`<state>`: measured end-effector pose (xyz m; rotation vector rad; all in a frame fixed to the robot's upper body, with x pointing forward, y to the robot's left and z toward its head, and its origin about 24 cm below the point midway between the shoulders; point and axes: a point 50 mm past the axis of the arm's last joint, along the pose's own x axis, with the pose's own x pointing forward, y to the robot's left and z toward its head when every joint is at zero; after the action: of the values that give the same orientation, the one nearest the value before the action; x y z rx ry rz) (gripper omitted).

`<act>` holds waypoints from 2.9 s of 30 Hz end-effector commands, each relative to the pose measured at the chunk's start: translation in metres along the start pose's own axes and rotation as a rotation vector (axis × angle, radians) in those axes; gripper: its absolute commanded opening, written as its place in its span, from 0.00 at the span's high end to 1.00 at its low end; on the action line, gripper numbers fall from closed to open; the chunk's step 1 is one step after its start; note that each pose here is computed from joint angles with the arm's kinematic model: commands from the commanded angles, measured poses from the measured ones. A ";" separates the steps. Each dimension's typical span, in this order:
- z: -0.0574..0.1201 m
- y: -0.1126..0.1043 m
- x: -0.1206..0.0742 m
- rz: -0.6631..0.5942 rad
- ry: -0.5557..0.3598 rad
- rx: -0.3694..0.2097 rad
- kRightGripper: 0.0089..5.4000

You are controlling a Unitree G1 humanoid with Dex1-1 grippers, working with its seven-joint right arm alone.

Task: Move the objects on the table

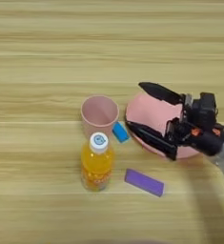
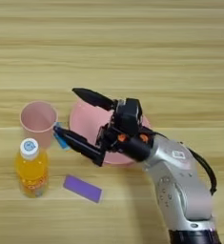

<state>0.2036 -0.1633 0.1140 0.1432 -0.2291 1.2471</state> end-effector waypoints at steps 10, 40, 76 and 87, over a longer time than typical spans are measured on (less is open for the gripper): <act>-0.010 0.011 0.019 0.180 0.178 -0.120 0.01; -0.045 0.016 0.041 0.199 0.261 -0.160 0.32; 0.043 -0.026 0.026 -0.077 -0.132 -0.205 0.36; 0.063 -0.047 0.010 -0.219 -0.189 -0.240 0.36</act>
<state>0.2384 -0.1778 0.1461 0.1499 -0.3836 1.0157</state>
